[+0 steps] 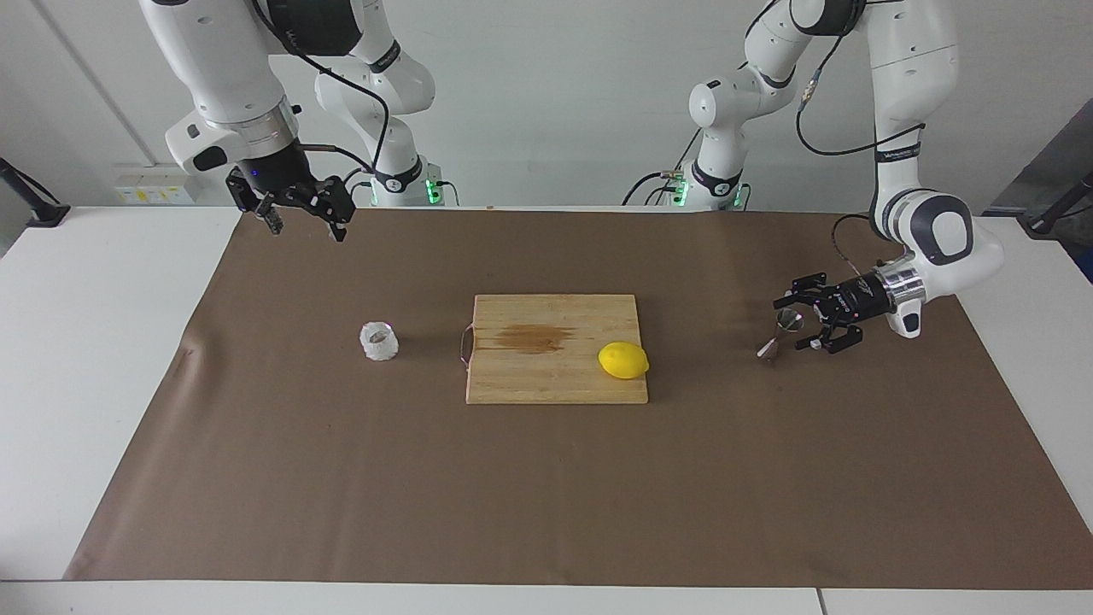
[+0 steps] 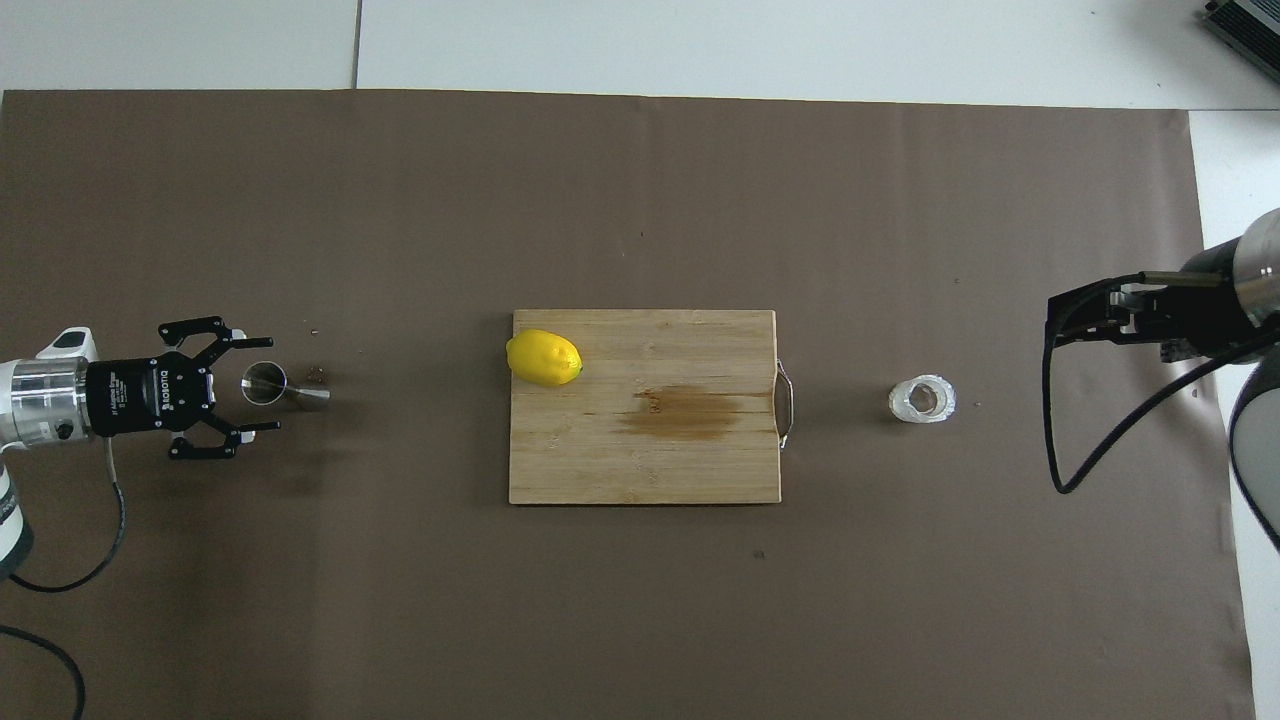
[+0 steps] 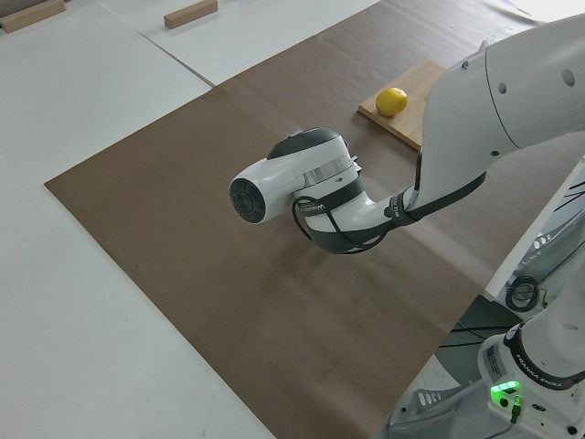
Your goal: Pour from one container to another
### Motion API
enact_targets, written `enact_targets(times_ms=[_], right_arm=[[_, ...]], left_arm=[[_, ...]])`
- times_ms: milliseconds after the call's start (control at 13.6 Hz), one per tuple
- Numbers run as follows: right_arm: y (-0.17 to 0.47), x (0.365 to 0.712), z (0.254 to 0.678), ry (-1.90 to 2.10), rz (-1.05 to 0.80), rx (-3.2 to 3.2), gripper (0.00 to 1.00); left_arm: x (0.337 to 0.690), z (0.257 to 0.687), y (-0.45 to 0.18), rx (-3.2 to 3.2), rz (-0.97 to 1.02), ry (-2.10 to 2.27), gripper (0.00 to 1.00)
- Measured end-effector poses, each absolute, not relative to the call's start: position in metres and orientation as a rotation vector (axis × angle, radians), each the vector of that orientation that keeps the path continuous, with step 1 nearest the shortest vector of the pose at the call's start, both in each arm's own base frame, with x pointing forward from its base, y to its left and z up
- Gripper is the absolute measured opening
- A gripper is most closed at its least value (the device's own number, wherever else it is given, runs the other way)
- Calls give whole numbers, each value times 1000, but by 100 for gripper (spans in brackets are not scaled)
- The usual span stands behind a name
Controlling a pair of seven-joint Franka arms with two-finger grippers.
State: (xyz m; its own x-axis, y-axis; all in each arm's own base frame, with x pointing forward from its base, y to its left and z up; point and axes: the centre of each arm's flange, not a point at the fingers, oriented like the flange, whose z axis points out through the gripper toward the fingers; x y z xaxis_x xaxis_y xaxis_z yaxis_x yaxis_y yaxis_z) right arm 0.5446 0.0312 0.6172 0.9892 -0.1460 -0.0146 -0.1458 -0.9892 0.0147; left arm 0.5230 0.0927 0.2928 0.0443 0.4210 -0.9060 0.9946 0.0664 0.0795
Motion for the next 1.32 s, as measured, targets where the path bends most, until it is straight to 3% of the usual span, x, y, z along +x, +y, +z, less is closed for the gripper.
enact_targets(times_ms=[1027, 1320], right_arm=[[31, 545, 617, -229, -25, 3119, 100], [31, 545, 617, -229, -25, 3119, 100]], left_arm=[[521, 290, 94, 1452, -879, 1539, 100], [521, 290, 94, 1448, -881, 1543, 92]])
